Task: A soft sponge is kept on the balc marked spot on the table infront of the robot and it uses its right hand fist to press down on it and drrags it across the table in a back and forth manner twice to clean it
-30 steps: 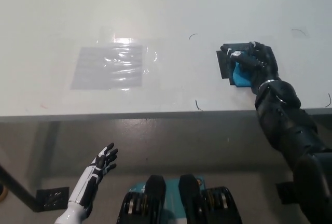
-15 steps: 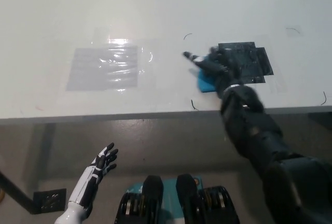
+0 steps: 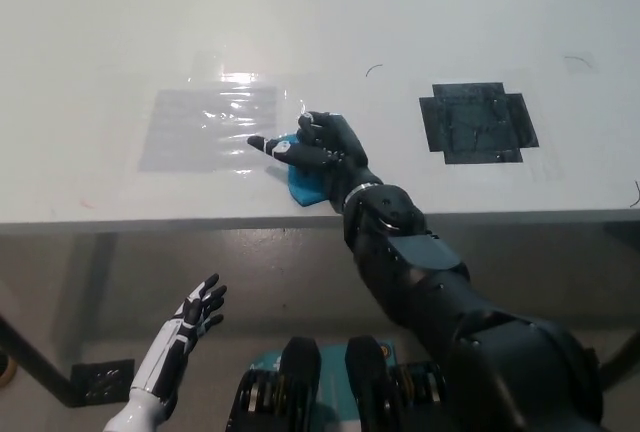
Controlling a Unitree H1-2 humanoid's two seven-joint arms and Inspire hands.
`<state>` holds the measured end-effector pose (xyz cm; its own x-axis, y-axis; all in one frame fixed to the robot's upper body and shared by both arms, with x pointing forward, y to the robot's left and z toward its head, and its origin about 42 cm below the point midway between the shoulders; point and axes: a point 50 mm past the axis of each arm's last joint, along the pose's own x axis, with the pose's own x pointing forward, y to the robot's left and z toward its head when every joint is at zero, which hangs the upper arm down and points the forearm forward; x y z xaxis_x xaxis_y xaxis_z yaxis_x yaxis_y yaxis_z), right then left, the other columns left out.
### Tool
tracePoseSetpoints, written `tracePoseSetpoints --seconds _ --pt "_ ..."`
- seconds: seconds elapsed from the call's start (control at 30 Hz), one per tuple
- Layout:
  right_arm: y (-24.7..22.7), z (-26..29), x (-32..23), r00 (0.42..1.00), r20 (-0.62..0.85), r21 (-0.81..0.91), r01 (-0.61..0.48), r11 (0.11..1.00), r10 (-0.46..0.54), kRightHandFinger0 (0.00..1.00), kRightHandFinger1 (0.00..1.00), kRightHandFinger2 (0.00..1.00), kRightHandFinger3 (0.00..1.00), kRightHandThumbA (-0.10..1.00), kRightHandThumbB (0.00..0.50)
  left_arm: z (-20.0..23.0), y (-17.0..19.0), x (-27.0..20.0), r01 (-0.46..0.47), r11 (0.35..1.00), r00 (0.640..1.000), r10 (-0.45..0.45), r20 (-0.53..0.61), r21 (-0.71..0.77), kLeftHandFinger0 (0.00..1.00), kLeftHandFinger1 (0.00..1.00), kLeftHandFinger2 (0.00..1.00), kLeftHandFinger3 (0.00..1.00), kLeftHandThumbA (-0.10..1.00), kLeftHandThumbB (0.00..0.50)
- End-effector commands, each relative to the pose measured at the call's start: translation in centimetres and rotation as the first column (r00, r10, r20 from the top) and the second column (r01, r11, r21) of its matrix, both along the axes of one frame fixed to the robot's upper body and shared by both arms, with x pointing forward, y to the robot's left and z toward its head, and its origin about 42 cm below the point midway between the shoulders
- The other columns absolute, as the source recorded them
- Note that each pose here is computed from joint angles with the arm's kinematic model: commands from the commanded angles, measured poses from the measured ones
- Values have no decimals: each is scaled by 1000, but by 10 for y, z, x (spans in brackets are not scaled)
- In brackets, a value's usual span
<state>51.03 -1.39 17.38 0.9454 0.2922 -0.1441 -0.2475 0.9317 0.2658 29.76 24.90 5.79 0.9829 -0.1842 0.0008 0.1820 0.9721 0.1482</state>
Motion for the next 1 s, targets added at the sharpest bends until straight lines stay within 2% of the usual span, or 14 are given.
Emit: tracePoseSetpoints --seconds 0.0,0.07,0.23,0.43,0.63,0.77,0.83,0.87,0.9,0.97 --pt "-21 11 14 1000 13 -38 4 999 -3 0 0 0 0 1000 253 15 5 6 9 1000 997 -10 80 15 1000 1000 1000 1000 1000 500" --pt "-30 7 15 1000 -2 -35 24 999 -24 0 0 0 0 1000 269 15 5 5 12 1000 997 -13 77 13 1000 1000 1000 1000 1000 500" --pt "-83 -3 24 994 -8 -54 106 993 -106 0 0 0 0 1000 222 15 6 5 9 1000 997 -10 77 16 1000 1000 1000 1000 1000 500" --pt "-145 -11 29 979 -5 -93 204 975 -205 0 0 0 0 1000 216 13 6 4 6 1000 998 -7 70 16 1000 1000 1000 1000 1000 500" --pt "-222 -14 29 941 -11 -120 333 935 -337 0 0 0 0 1000 236 13 7 5 8 1000 998 -9 67 18 1000 1000 1000 1000 1000 500" --pt "-254 -16 26 922 -9 -140 381 914 -386 0 0 0 0 1000 198 13 8 5 3 1000 998 -4 67 22 1000 1000 1000 1000 1000 500" --pt "-266 -15 25 913 -11 -142 403 904 -408 0 0 0 0 1000 204 13 7 5 2 1000 998 -3 64 20 1000 1000 1000 1000 1000 500" --pt "-278 -16 23 908 -3 -136 414 900 -419 53 0 0 0 1000 246 13 7 5 3 1000 998 -4 63 19 1000 1000 1000 1000 1000 500" --pt "-286 -15 21 904 1 -132 423 897 -426 6 0 0 0 1000 261 13 6 5 3 1000 998 -4 61 15 1000 1000 1000 1000 1000 500" --pt "-296 -14 20 899 2 -120 434 893 -437 0 0 0 0 1000 262 13 7 6 3 1000 998 -3 61 11 1000 1000 1000 1000 1000 500"
